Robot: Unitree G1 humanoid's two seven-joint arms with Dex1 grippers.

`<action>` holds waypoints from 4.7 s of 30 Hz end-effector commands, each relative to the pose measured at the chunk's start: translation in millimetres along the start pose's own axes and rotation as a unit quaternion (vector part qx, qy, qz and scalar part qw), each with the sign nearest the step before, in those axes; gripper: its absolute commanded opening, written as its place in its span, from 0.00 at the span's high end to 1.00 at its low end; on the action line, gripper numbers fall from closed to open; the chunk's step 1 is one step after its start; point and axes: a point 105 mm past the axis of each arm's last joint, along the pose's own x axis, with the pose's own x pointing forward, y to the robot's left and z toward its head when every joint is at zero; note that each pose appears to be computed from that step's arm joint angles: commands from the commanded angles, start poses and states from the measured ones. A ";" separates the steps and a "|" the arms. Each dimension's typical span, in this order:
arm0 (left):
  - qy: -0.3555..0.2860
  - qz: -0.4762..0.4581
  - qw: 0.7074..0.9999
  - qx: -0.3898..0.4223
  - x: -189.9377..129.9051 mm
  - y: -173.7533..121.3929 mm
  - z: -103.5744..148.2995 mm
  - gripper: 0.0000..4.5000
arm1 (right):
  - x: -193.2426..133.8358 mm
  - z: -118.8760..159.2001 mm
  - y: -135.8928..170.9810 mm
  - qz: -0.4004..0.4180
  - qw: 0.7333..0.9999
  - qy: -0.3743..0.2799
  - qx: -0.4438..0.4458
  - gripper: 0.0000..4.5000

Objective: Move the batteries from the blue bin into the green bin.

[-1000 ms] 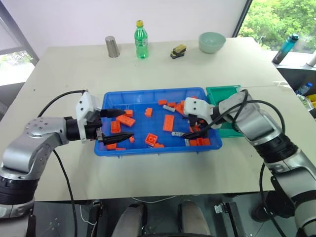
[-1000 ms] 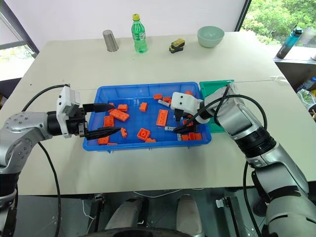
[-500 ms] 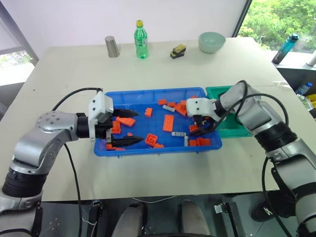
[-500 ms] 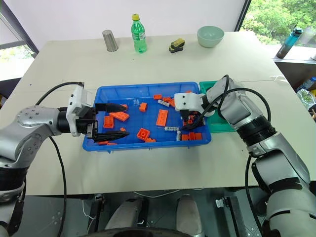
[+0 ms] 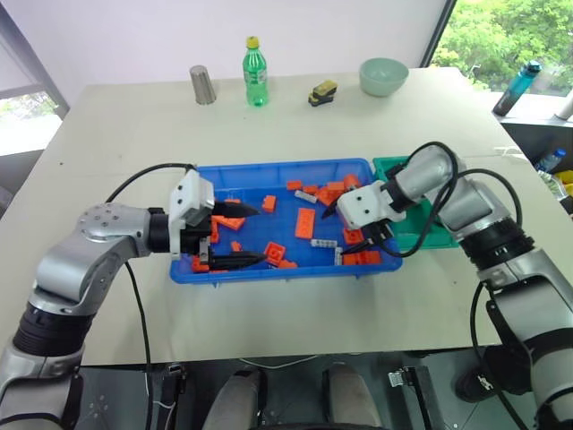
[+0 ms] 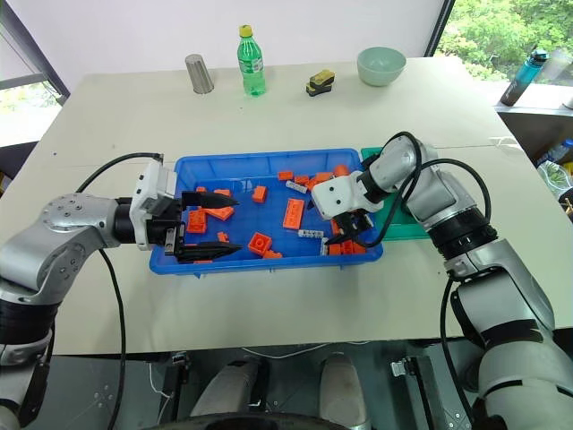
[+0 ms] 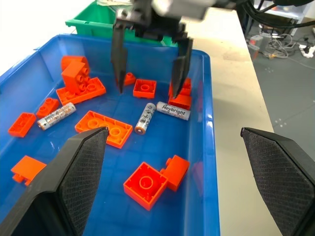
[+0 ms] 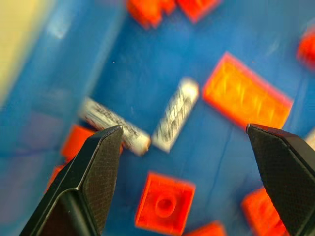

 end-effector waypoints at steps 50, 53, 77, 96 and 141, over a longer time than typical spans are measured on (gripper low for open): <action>-0.013 0.049 0.998 0.027 -14.1 8.8 17.2 0.00 | 41.8 9.8 20.9 0.097 0.902 0.007 -0.420 0.97; -0.013 0.050 0.998 0.027 -14.2 9.1 16.7 0.00 | 40.3 9.9 18.7 0.089 0.905 0.009 -0.415 0.97; 0.000 0.060 0.998 0.010 -31.8 17.5 5.1 0.00 | -163.0 -36.7 22.5 -0.385 0.884 0.065 0.257 0.97; -0.004 0.050 0.999 0.018 -26.4 20.1 11.3 0.00 | -120.3 12.7 3.7 -0.299 0.902 -0.058 0.306 0.30; -0.017 0.061 0.998 0.019 -20.7 14.3 10.5 0.00 | -118.7 -34.1 -1.9 -0.326 0.820 -0.013 0.470 0.98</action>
